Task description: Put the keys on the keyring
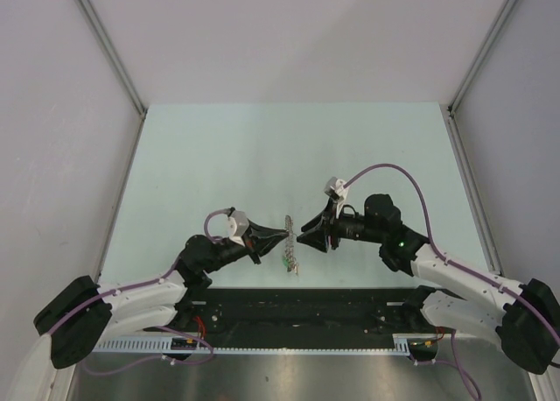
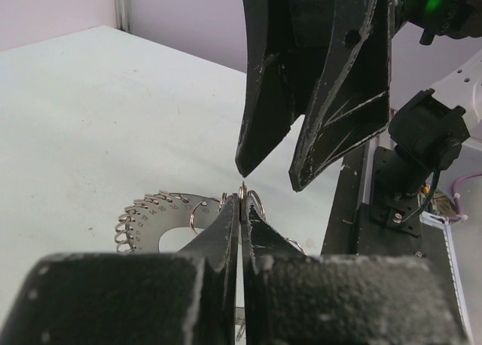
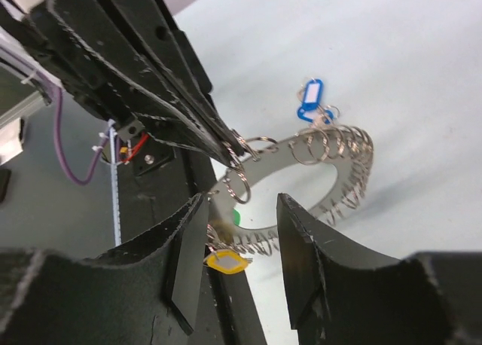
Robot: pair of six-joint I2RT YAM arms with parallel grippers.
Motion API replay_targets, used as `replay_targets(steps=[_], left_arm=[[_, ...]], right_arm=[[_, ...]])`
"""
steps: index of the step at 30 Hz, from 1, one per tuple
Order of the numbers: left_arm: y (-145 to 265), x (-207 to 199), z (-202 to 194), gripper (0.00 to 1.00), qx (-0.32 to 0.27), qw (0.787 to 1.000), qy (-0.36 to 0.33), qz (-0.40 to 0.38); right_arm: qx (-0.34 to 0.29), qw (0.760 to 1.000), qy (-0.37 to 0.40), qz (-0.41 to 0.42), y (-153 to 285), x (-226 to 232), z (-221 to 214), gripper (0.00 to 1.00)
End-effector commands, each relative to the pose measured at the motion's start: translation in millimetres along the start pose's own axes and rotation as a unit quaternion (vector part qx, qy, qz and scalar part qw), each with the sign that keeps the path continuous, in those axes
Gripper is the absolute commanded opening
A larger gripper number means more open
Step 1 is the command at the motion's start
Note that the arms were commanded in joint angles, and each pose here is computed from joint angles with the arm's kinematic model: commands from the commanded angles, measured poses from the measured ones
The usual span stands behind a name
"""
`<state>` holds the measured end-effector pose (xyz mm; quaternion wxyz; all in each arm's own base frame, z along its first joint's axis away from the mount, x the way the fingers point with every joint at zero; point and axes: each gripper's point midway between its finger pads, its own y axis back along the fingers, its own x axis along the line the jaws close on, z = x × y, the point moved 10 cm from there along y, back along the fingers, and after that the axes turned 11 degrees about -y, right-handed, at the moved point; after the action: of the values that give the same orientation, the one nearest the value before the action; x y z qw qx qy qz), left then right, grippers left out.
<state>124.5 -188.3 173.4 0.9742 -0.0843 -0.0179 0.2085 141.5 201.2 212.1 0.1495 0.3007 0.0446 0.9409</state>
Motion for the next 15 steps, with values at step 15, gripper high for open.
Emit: replay_targets(steps=[15], left_arm=[[-4.0,-2.4,25.6,0.0,-0.073,0.997,-0.008,-0.008]], right_arm=[[-0.005,0.998,0.012,0.055,-13.6,-0.7,4.1,0.33]])
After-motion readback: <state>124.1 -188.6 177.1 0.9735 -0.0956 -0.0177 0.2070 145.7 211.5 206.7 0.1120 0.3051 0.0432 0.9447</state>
